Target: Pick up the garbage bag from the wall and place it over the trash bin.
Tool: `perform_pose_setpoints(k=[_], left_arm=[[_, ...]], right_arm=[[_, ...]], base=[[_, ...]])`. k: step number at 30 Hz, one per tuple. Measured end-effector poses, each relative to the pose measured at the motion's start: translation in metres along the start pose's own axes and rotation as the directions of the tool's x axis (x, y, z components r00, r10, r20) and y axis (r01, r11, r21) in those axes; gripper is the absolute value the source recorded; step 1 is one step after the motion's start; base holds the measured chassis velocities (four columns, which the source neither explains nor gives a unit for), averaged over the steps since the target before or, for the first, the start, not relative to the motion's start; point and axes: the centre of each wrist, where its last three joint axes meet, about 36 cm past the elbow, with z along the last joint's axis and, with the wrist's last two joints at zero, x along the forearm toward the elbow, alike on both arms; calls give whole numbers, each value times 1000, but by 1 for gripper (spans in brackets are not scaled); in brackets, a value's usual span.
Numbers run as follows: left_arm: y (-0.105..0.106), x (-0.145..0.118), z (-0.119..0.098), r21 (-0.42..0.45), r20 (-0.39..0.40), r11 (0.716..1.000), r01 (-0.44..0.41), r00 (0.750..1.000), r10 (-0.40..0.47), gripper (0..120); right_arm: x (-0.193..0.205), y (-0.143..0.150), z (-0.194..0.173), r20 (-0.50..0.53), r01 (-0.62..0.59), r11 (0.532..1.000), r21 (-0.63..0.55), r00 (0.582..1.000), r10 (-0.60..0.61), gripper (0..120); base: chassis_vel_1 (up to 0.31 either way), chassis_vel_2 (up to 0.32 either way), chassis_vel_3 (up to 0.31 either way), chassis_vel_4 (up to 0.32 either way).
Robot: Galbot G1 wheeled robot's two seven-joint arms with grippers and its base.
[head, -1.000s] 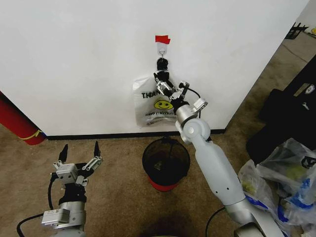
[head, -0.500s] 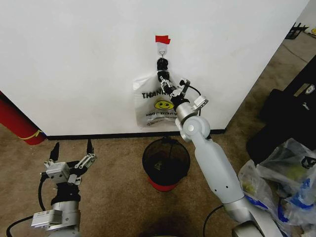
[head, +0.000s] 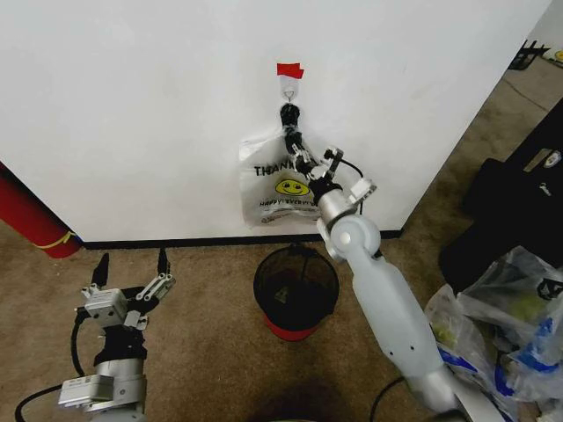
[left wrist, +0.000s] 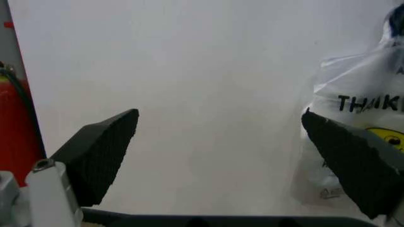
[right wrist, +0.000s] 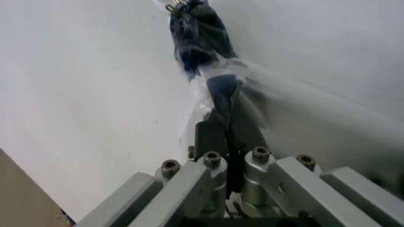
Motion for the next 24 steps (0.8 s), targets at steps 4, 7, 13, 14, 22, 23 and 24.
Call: perform_pose_setpoints(k=[4,7,13,14,22,23,24], left_arm=[[-3,1,1,4,-3,1000,-10,1000,10,100],[-4,1,4,7,-10,1000,-15,1000,15,100],[-11,2,10,21,-24,999,-32,999,32,100],[-12,2,11,24,-26,999,-36,999,37,100],[-19,3,18,37,-40,998,-56,998,57,100],[-19,3,18,37,-40,998,-56,998,57,100],[-20,3,19,38,-41,998,-58,997,59,100]], right_arm=[[34,-2,7,-16,-14,1000,23,1000,14,0],[63,-2,13,-30,-27,998,49,999,28,0],[102,2,20,-43,-34,994,108,998,39,0],[108,3,19,-42,-33,993,116,998,38,0],[149,10,13,-31,-54,981,185,998,61,0],[149,10,13,-31,-54,981,185,998,61,0],[154,11,13,-28,-56,980,190,998,62,0]], base=[[0,0,0,0],[0,0,0,0],[0,0,0,0],[0,0,0,0],[0,0,0,0],[0,0,0,0],[0,0,0,0]])
